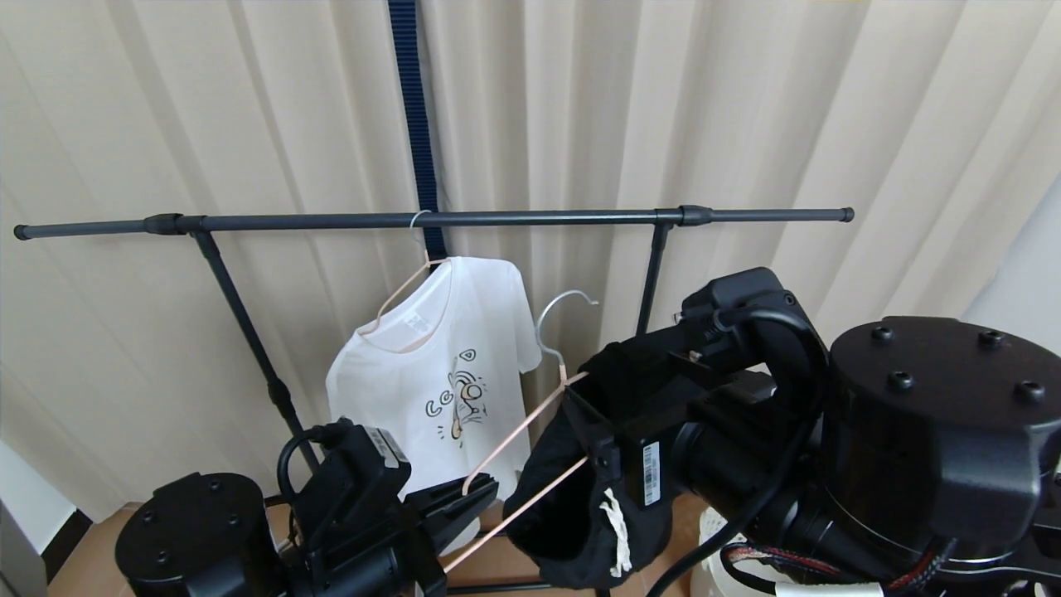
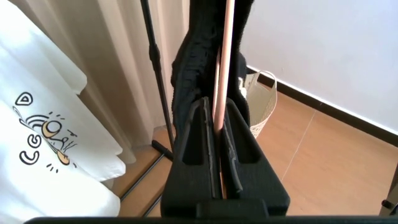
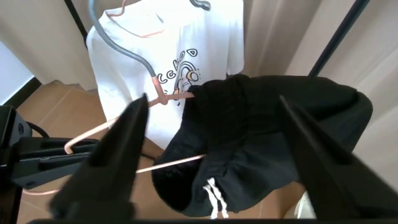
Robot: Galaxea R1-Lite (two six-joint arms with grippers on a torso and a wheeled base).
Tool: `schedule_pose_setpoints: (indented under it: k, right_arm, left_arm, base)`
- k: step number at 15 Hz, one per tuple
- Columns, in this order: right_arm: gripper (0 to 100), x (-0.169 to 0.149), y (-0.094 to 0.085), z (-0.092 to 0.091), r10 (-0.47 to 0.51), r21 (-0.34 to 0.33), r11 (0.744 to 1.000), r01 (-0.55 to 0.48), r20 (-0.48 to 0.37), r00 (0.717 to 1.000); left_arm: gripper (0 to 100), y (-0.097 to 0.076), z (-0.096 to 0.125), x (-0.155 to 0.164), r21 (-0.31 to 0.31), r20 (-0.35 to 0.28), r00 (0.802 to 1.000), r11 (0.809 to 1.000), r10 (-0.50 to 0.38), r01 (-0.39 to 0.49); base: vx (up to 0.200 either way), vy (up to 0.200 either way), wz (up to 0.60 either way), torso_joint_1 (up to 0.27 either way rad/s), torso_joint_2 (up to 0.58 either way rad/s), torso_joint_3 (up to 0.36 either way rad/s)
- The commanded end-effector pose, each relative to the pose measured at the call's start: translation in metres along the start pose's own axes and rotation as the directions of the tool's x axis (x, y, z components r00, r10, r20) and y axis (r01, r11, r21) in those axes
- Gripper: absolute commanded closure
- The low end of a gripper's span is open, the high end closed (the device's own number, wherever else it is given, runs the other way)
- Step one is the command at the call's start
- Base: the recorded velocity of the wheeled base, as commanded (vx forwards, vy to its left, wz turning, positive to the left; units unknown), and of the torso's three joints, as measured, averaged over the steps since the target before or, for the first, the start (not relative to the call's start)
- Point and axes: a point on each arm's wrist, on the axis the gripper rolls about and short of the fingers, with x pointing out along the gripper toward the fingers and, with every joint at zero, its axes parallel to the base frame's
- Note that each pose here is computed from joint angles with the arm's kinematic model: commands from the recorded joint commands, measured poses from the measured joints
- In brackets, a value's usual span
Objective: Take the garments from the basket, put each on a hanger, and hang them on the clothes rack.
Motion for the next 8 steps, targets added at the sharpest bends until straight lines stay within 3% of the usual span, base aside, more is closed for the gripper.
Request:
schedule_pose_setpoints:
  k: [1,5,8]
  right_arm:
    - [0,-0.004,-0.003,0.002,0.000,0.005,1.000,0.000,0.009,1.000]
    - [0,-0.007,-0.013,0.004,-0.018,-0.021,1.000,0.019,0.013,1.000]
    - [0,-0.016,-0.034,0.002,0.060,-0.095,0.994,-0.060,-0.007,0.998]
  left_arm:
    - [100,0.000,0.001,-0.001,0.000,0.007,1.000,1.000,0.001,-0.001]
    - [100,0.002,-0.001,-0.002,-0.009,-0.002,1.000,1.000,0.005,-0.005]
    - [100,0.008,-0.004,-0.004,-0.026,-0.017,1.000,1.000,0.002,-0.002]
  base:
    - [0.000,0.000,0.00,0.000,0.00,0.000]
    - [0.000,0.000,0.00,0.000,0.00,0.000]
    - [0.000,0.000,0.00,0.000,0.00,0.000]
